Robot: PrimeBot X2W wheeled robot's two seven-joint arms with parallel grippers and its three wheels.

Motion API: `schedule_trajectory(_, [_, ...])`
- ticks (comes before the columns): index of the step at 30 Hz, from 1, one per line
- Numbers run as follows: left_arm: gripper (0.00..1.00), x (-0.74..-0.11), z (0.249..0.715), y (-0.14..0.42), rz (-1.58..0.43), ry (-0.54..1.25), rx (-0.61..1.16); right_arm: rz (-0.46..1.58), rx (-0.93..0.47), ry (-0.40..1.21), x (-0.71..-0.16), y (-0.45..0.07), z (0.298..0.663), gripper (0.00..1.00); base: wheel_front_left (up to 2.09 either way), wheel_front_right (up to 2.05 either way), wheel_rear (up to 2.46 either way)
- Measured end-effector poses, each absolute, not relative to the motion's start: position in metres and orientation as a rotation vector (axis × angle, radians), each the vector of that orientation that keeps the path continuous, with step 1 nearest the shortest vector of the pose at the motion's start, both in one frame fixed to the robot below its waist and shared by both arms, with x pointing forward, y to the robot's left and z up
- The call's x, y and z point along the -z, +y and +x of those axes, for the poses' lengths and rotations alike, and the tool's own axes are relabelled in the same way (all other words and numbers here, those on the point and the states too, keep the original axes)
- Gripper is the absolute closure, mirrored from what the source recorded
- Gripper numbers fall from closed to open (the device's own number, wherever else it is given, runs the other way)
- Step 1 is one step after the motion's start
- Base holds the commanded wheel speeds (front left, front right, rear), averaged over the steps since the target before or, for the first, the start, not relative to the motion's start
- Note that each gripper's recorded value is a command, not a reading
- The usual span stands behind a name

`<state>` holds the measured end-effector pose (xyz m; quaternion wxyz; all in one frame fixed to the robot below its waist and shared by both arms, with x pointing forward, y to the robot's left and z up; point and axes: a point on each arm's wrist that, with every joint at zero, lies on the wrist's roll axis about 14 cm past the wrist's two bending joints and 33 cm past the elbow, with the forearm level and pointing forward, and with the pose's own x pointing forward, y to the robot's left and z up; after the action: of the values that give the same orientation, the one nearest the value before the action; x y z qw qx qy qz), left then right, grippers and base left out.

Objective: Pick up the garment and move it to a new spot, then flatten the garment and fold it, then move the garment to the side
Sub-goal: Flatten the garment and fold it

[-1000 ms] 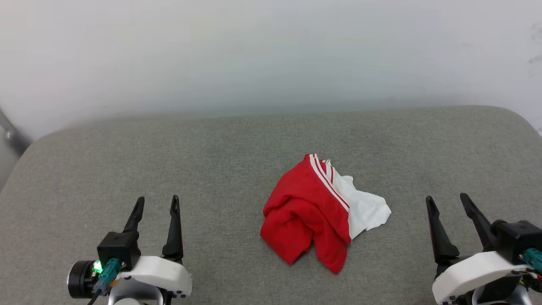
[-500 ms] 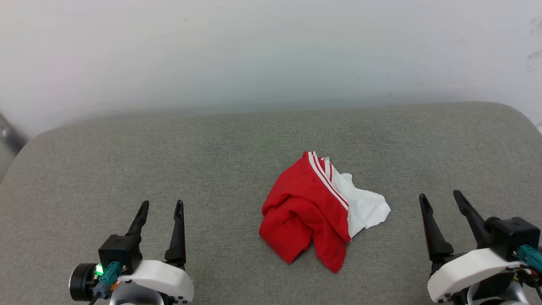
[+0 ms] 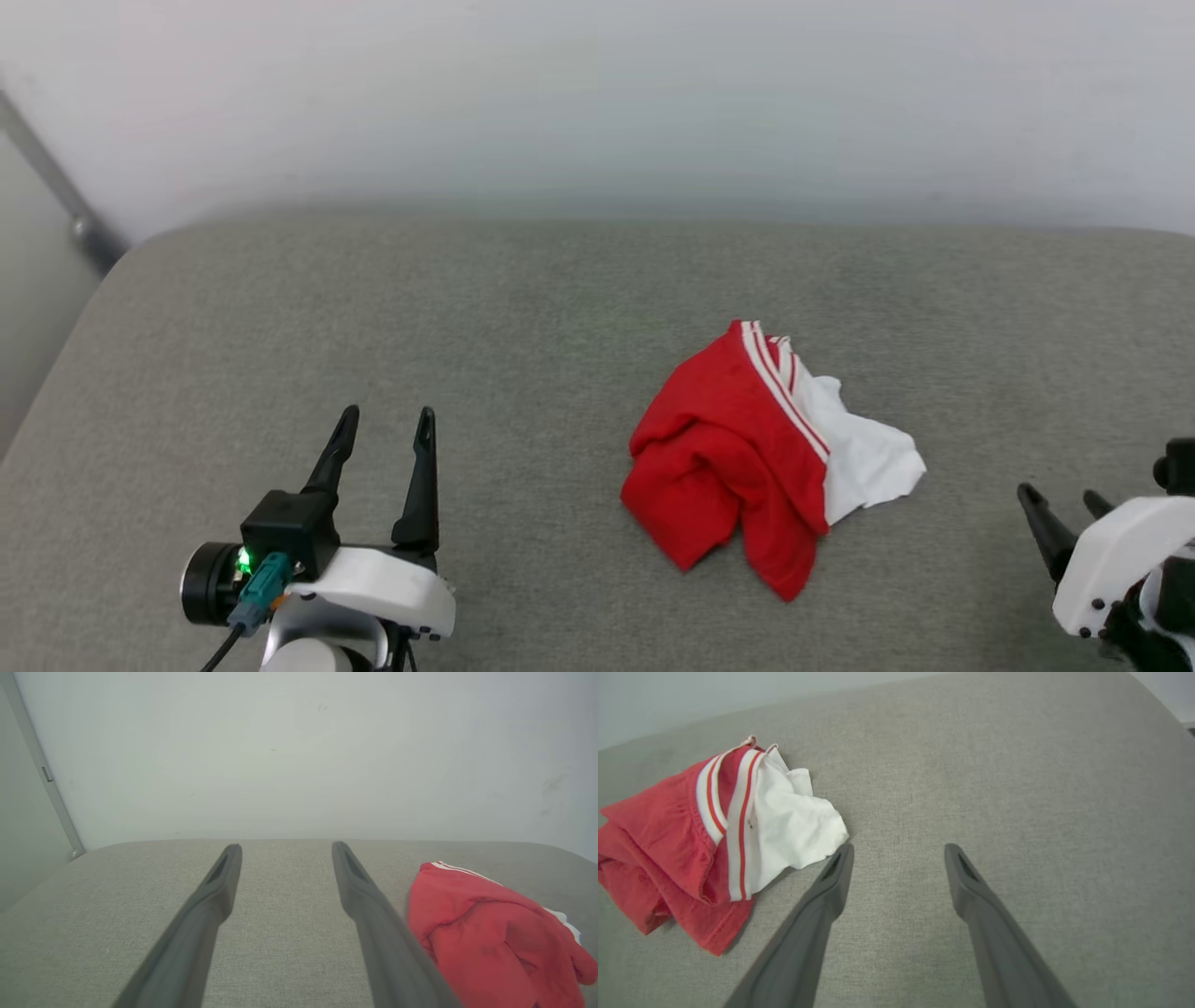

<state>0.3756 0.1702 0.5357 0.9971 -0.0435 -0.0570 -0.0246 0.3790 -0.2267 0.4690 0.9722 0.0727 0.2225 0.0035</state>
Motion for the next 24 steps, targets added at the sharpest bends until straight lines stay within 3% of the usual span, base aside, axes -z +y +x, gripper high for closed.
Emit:
schedule_trajectory(8, [0.0, -0.536, 0.39, 0.183, -0.103, -0.133, -0.004, 0.132, -0.134, 0.811, -0.419, -0.198, 0.409, 0.0, 0.0, 0.0, 0.0])
schedule_trajectory(22, [0.0, -0.504, 0.401, 0.203, -0.111, -0.053, -0.08, 0.093, -0.225, 1.048, -0.359, -0.16, 0.444, 0.0, 0.0, 0.0, 0.0])
schedule_trajectory(23, [0.0, -0.504, 0.401, 0.204, -0.111, -0.053, -0.083, 0.103, -0.227, 1.052, -0.359, -0.159, 0.444, 0.47, 0.0, 0.0, 0.0])
schedule_trajectory(24, [0.0, -0.505, 0.402, 0.205, -0.11, -0.057, -0.085, 0.106, -0.229, 1.053, -0.359, -0.158, 0.443, 0.82, 0.0, 0.0, 0.0])
